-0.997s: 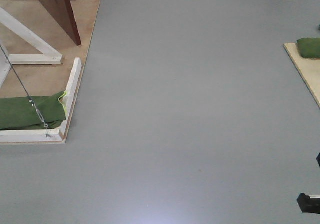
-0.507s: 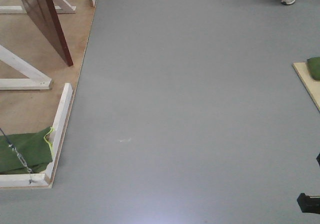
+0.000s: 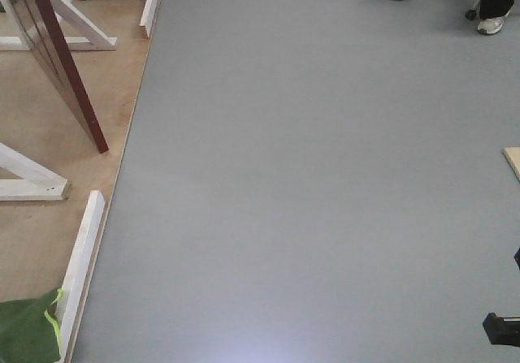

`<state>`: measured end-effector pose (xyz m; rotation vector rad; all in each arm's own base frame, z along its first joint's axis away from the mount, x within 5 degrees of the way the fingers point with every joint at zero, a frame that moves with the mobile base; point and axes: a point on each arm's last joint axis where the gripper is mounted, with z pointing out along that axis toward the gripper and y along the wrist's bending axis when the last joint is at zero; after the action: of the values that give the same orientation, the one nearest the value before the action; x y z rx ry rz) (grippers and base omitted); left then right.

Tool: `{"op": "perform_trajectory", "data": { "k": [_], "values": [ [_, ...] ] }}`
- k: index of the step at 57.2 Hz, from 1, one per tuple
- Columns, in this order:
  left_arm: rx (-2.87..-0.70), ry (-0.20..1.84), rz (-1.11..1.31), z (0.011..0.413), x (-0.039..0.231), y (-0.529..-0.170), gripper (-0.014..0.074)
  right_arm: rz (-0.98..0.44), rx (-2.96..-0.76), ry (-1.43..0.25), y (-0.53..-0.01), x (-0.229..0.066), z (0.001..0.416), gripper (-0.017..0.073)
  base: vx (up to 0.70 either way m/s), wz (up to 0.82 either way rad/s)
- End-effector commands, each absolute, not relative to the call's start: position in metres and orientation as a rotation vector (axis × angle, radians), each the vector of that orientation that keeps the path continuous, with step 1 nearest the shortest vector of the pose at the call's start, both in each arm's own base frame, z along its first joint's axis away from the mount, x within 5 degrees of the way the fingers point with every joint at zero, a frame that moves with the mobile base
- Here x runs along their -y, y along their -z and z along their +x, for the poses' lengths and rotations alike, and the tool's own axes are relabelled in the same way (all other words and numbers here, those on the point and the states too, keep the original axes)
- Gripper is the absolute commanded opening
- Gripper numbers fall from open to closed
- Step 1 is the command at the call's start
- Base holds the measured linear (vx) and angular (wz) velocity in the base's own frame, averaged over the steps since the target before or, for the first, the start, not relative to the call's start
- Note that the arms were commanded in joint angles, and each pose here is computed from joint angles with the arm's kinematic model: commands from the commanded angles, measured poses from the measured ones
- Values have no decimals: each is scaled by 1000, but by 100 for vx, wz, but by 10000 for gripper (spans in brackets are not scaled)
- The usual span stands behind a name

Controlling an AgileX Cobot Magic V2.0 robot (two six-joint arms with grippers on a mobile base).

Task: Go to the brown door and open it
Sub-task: 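Continue driving and turn the base to stop beside the brown door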

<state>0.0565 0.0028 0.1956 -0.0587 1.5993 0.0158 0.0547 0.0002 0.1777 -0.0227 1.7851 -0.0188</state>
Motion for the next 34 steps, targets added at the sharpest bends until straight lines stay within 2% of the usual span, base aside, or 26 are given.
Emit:
{"op": "perform_trajectory", "data": {
  "k": [1,34],
  "values": [
    [-1490,-9,-57,54,-2,-209,-6,-31,-1694,29,-185,0,55,0,51,1],
    [-1490,-9,-57,54,-2,-209,-6,-31,-1694,29,-185,0,55,0,49,1]
  ]
}}
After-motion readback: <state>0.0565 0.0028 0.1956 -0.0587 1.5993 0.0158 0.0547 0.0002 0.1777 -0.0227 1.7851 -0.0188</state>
